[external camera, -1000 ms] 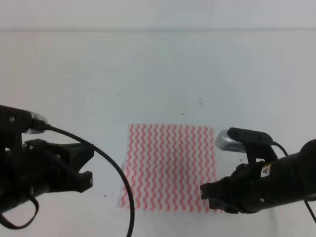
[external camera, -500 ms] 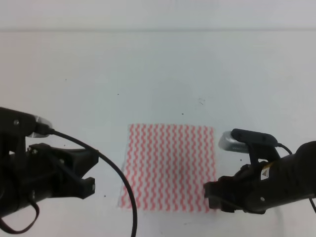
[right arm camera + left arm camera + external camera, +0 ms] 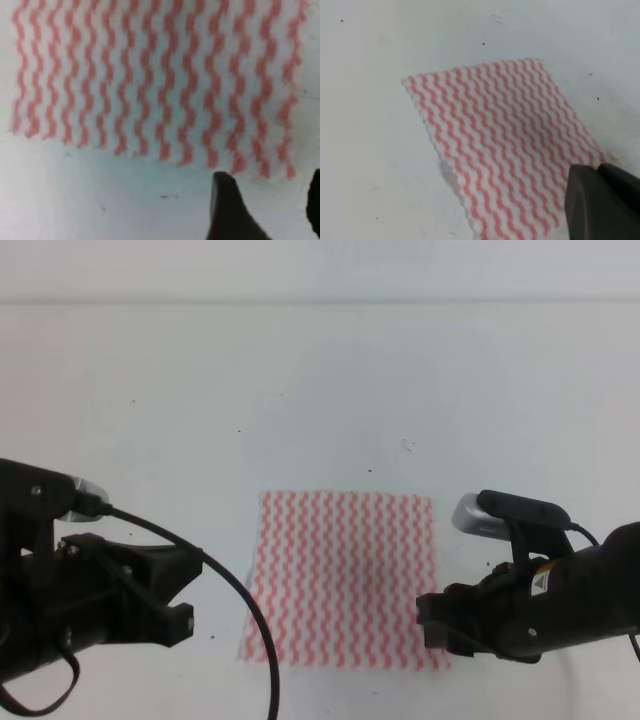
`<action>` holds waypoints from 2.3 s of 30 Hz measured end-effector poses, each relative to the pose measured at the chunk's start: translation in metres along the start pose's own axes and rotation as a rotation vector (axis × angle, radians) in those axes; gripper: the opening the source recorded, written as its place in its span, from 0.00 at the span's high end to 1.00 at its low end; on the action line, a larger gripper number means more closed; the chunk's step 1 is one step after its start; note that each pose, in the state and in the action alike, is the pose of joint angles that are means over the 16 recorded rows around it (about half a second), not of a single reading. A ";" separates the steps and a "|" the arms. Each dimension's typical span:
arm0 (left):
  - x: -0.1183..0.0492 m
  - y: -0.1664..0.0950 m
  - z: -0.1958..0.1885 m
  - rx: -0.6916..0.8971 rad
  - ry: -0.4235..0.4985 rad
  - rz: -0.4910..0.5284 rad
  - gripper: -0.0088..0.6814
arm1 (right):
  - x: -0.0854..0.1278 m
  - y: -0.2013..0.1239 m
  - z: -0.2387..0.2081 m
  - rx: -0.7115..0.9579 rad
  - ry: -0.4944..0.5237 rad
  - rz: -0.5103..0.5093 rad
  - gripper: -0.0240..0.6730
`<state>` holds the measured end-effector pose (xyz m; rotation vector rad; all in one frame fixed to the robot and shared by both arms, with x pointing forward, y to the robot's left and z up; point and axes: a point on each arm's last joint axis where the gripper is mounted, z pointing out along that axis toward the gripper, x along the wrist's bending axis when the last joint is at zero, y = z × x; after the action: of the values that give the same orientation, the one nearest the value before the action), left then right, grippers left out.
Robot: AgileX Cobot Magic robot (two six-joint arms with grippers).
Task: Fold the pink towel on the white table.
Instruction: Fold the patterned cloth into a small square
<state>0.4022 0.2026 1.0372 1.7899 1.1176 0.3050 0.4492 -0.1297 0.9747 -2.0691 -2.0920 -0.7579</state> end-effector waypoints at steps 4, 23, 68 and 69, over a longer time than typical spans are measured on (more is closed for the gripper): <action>0.000 0.000 0.000 0.002 -0.004 0.000 0.99 | -0.002 0.001 0.005 0.008 -0.011 0.003 0.53; -0.001 0.000 -0.001 0.003 -0.007 0.001 0.99 | -0.010 0.000 0.032 0.064 -0.064 0.015 0.55; -0.001 0.000 -0.001 0.001 -0.009 0.000 0.99 | -0.009 0.000 0.043 0.081 -0.040 0.042 0.63; -0.001 0.000 -0.001 0.001 -0.009 0.000 0.99 | -0.009 0.000 0.043 0.080 -0.038 0.042 0.63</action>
<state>0.4011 0.2022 1.0377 1.7909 1.1117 0.2967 0.4618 -0.1201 0.9339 -2.0943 -2.0549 -0.6231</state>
